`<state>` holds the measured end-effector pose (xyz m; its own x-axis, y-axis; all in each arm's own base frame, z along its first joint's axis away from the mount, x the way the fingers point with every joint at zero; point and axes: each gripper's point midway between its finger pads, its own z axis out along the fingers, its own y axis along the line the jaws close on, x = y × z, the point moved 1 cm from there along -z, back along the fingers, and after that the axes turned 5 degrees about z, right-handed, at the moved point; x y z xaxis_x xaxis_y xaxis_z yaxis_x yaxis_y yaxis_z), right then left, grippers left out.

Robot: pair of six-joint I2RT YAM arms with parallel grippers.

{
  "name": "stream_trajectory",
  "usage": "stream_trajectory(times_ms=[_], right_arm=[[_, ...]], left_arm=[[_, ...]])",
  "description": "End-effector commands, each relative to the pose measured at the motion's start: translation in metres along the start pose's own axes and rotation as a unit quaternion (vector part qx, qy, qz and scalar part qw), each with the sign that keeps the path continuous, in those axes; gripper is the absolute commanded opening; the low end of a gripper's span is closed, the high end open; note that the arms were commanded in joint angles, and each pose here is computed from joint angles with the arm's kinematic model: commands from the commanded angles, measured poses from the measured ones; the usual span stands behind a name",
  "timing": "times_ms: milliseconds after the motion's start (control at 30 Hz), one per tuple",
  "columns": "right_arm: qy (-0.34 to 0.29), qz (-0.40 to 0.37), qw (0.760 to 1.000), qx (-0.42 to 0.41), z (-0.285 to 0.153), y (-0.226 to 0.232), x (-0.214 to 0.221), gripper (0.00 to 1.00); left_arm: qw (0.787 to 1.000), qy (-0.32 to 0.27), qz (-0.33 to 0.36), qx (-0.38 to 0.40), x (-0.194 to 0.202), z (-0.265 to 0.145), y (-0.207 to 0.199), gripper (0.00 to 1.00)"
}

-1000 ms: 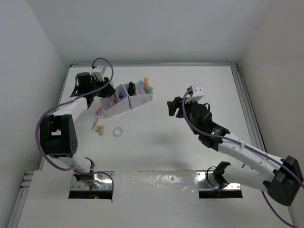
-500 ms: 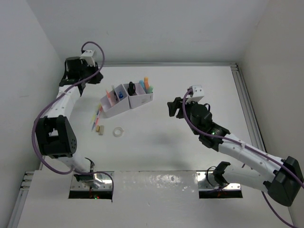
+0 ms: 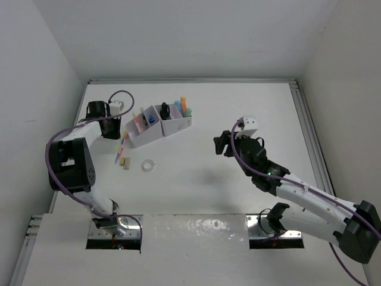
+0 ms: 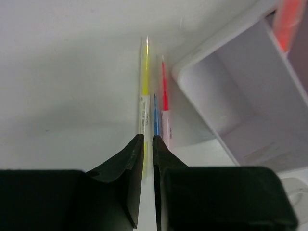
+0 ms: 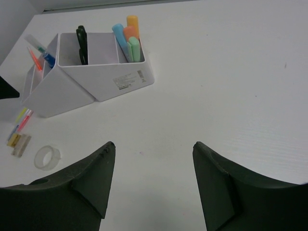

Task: Sort the stationery into containers
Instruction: Pick up the pen from the center of the board.

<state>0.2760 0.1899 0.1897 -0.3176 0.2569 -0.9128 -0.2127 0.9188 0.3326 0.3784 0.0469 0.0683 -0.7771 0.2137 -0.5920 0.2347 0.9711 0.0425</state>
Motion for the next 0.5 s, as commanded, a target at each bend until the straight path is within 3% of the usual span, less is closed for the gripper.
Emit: stream_trajectory(times_ms=[0, 467], right_arm=[[-0.025, 0.016, 1.000, 0.008, -0.005, -0.003, -0.009, 0.65], [-0.030, 0.015, 0.999, 0.027, -0.008, -0.015, -0.004, 0.66]], left_arm=[[0.999, -0.004, 0.025, -0.032, 0.003, 0.006, 0.017, 0.12], [0.998, 0.061, 0.007, -0.024, 0.042, 0.042, 0.018, 0.13]])
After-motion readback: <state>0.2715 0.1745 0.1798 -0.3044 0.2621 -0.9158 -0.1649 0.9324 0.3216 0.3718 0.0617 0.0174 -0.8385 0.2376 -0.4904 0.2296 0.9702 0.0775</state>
